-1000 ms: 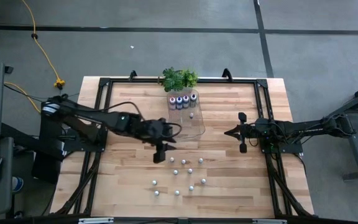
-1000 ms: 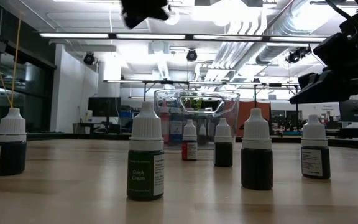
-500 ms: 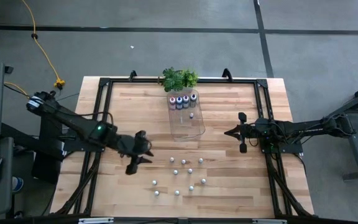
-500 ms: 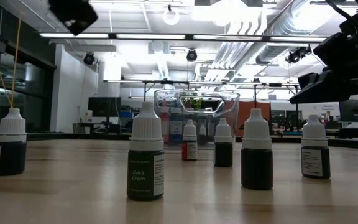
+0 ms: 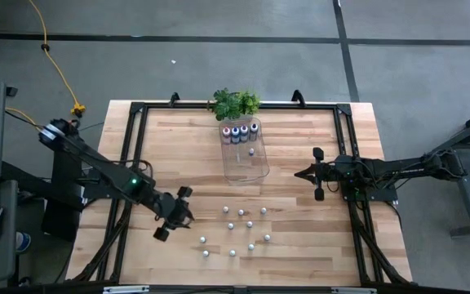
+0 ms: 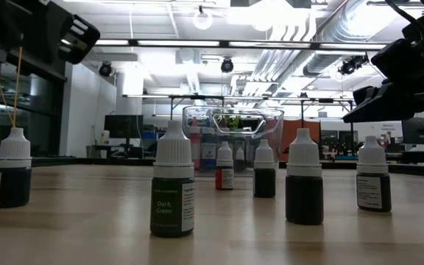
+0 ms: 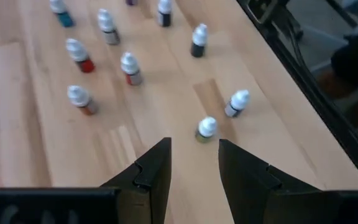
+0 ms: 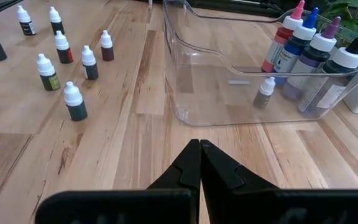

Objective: Pick & Place food coloring
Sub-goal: Put the bottom small green food coloring bottle into the transparent bin

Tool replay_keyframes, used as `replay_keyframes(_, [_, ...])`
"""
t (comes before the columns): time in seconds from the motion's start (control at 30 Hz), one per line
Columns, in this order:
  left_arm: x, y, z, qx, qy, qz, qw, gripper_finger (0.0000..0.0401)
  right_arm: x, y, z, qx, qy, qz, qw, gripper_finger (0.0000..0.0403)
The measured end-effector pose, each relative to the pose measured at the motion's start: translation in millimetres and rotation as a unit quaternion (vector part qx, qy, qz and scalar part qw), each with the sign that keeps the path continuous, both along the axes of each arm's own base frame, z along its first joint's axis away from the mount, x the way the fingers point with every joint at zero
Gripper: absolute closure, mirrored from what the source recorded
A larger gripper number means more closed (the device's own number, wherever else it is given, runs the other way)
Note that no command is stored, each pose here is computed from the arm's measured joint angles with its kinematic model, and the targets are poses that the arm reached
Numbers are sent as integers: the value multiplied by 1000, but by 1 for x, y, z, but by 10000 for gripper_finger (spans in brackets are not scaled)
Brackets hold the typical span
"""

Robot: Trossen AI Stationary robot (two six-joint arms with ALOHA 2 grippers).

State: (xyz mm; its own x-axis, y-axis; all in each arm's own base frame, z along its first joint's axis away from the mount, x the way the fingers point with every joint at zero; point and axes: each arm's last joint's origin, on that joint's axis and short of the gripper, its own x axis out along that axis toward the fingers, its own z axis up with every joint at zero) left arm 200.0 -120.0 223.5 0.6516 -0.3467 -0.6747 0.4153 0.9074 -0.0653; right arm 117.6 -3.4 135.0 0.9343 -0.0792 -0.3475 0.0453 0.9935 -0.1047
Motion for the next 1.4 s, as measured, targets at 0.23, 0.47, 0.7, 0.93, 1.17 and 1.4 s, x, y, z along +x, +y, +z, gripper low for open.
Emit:
replay_keyframes(0.23, [17, -13, -18, 6, -5, -50, 999, 275, 0, 0, 0, 0, 0, 0, 1000, 402])
replay_keyframes(0.47, [27, -19, -30, 17, -9, -66, 998, 259, 0, 0, 0, 0, 0, 0, 1000, 402])
replay_keyframes(0.7, [30, -21, -39, 15, 5, -80, 997, 205, 0, 0, 0, 0, 0, 0, 1000, 402])
replay_keyframes(0.93, [35, -25, -51, 30, 12, -90, 995, 182, 0, 0, 0, 0, 0, 0, 1000, 402])
replay_keyframes(1.17, [42, -29, -58, 24, 0, -89, 996, 181, 0, 0, 0, 0, 0, 0, 1000, 402])
replay_keyframes(1.4, [45, -30, -63, 25, 2, -89, 996, 181, 0, 0, 0, 0, 0, 0, 1000, 402])
